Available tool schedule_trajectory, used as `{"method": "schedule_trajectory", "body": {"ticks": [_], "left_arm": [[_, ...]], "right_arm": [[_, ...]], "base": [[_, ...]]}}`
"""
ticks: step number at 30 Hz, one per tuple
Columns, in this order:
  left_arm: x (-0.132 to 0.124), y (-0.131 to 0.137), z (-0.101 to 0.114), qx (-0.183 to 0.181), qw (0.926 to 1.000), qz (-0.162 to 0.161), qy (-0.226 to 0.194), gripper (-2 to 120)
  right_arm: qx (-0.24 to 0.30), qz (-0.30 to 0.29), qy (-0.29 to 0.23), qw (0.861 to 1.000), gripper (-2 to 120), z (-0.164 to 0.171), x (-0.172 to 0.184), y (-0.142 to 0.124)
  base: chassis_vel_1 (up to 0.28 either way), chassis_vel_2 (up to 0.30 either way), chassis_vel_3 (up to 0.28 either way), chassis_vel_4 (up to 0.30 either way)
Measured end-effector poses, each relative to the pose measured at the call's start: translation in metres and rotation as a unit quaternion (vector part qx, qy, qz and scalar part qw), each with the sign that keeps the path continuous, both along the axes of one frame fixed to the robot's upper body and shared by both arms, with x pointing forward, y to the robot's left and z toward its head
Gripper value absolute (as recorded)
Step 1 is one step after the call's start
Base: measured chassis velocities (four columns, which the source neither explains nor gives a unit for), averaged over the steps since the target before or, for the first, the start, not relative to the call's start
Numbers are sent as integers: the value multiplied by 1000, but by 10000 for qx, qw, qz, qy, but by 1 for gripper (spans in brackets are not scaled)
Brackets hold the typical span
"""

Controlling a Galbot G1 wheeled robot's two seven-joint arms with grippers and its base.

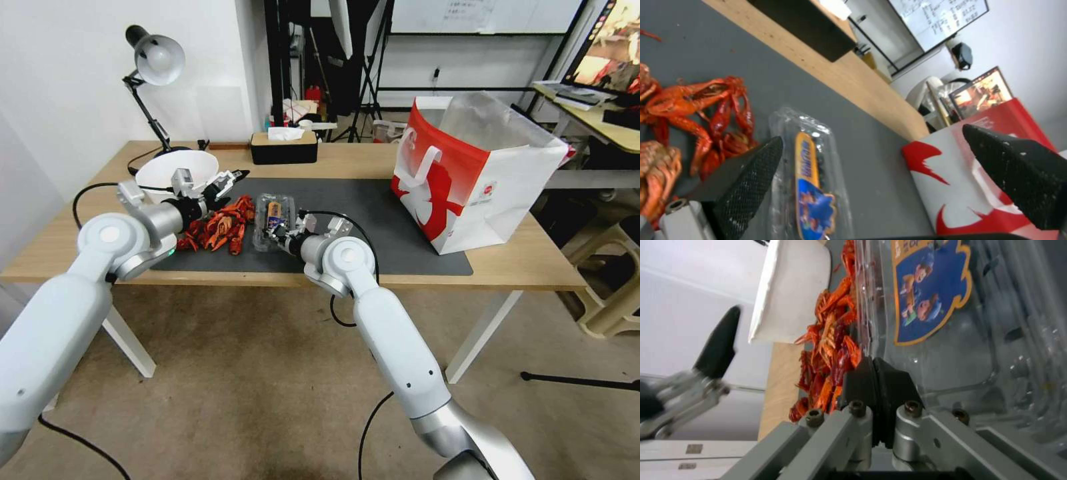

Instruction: Close the takeout container lid, then place the container into the takeout bag.

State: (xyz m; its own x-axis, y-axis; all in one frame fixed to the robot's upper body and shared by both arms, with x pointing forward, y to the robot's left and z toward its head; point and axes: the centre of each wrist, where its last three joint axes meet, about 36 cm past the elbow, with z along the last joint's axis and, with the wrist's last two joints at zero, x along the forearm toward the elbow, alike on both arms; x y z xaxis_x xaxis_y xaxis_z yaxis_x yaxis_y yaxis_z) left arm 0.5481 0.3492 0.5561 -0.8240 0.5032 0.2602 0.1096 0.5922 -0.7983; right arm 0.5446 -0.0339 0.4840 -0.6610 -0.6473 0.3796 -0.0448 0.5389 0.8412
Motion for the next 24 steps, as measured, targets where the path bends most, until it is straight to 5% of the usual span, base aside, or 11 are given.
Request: {"method": "schedule_trajectory", "body": {"ticks": [6,24], "left_arm": [[26,-4,-5,244,9993,-232,188,100],[48,-18,-15,742,9949,-356,583,100]], "right_arm": [[9,0,11,10000,0,-1,-1,0],[29,-28,10,10000,0,-3,0,-3]], "base": [[0,0,0,0],[0,0,0,0]]}}
